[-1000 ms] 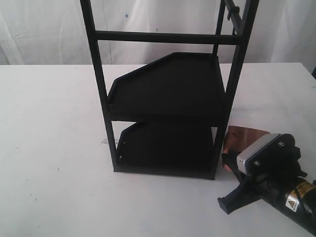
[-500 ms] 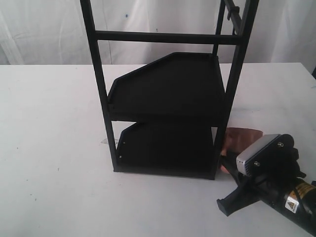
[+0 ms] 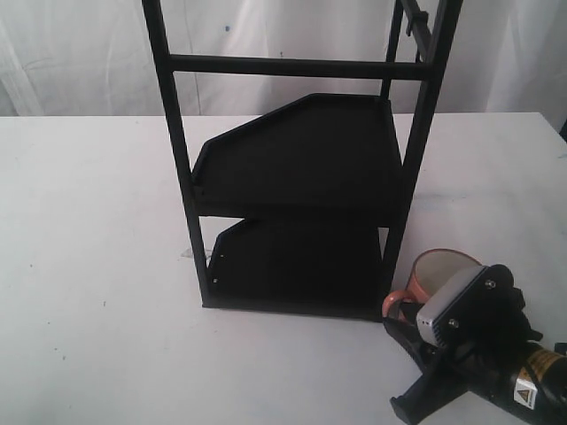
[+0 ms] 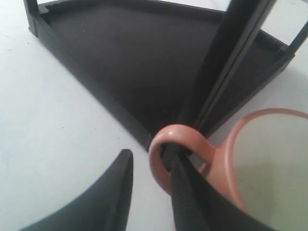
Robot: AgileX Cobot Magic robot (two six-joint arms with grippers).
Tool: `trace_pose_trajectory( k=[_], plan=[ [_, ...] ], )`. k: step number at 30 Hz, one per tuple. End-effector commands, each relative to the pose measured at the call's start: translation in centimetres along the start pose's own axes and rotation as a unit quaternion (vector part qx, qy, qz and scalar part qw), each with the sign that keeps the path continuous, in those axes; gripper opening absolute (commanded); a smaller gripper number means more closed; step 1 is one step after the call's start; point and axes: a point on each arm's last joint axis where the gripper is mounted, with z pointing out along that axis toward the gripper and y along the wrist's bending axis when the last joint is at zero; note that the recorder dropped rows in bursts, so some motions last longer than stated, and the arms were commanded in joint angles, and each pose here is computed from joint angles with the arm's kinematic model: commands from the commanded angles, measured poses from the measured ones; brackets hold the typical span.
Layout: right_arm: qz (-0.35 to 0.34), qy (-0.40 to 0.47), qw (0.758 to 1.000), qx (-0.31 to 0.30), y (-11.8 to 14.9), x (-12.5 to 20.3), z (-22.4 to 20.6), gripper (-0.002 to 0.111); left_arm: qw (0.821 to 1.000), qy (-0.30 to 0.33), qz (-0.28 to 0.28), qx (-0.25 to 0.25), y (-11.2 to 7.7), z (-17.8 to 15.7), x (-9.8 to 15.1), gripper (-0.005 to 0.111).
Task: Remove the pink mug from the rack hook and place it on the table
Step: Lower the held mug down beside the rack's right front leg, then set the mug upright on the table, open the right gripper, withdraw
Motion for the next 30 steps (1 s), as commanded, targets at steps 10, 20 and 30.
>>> trace_pose_trajectory(
  k=[10, 20, 30],
  plan=[
    [0.015, 0.008, 1.0, -0.004, 0.2, 0.2, -0.1, 0.027, 1.0, 0.001, -0.006, 0.001, 0.0, 0.0, 0.1, 0.001],
    [0.089, 0.002, 0.996, -0.028, 0.8, 0.5, -0.7, 0.027, 1.0, 0.001, -0.006, 0.001, 0.0, 0.0, 0.1, 0.001],
    [0.167, -0.074, 0.979, -0.087, 2.4, -1.0, -4.2, 0.027, 1.0, 0.001, -0.006, 0.001, 0.0, 0.0, 0.1, 0.001]
  ],
)
